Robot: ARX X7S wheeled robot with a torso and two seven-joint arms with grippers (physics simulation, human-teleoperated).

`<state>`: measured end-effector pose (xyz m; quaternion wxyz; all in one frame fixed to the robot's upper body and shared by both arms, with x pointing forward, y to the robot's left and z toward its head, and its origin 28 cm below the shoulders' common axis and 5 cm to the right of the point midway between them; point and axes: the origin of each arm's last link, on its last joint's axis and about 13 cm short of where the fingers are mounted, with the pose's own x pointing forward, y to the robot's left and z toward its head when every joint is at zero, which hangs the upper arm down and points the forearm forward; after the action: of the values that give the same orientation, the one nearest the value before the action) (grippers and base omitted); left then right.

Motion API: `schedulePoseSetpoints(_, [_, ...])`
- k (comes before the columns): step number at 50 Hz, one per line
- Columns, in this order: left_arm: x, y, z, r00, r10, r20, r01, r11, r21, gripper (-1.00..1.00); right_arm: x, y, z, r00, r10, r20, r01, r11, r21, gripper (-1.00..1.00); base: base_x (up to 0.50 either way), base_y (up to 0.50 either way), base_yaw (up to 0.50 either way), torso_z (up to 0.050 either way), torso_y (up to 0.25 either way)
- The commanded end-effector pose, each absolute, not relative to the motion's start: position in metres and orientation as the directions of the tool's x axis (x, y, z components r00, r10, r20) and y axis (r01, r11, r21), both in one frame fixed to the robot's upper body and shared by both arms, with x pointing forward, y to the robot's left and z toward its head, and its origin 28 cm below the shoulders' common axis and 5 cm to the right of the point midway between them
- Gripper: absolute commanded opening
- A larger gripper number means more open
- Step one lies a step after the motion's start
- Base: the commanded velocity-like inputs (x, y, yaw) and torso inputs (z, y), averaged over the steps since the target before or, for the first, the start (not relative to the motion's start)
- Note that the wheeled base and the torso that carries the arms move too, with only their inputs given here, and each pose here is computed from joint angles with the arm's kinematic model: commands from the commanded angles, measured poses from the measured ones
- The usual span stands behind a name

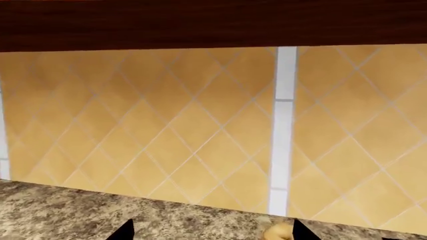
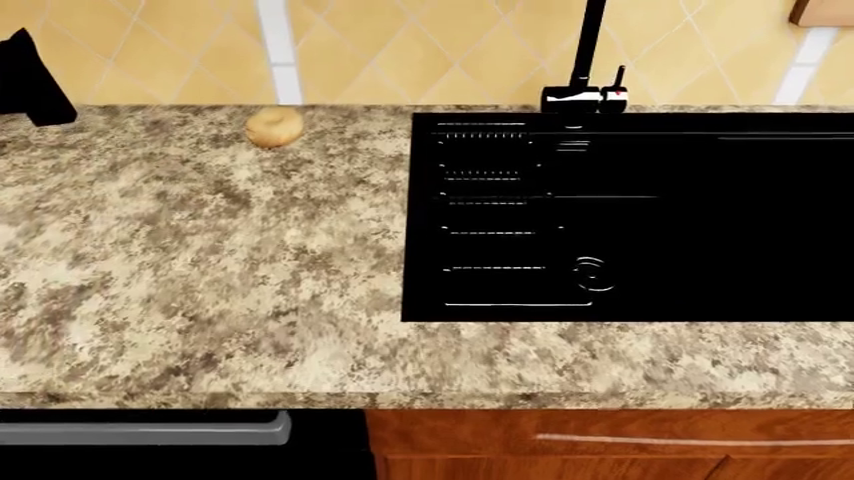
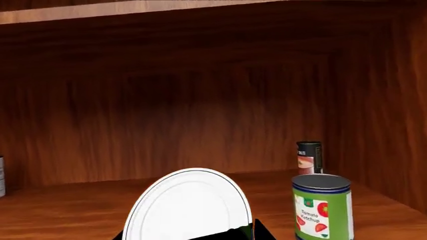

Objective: Pick the cans from the counter and place them in their designated side in the cabinet.

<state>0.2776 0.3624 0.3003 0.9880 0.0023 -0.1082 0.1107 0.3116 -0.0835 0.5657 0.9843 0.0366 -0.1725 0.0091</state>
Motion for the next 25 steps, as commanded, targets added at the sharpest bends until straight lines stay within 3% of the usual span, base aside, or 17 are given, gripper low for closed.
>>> schedulePoseSetpoints(1, [0.2807,0.3617,0.301,0.952,0.218,0.215,-0.221,0.975,-0.014,1.0,0.3097,-0.0843,0.5694,0.928,0.01,0.373,-0.029,0.999,0.046,-1.0,0.33,0.0,0.0,0.0,0.0])
schedulePoseSetpoints(25, [0.2737,0.3641,0.3038,0.948,0.225,0.224,-0.227,0.974,-0.015,1.0,0.3105,-0.085,0.5712,0.914,0.013,0.405,-0.026,0.999,0.027,-1.0,0.33,0.0,0.0,0.0,0.001])
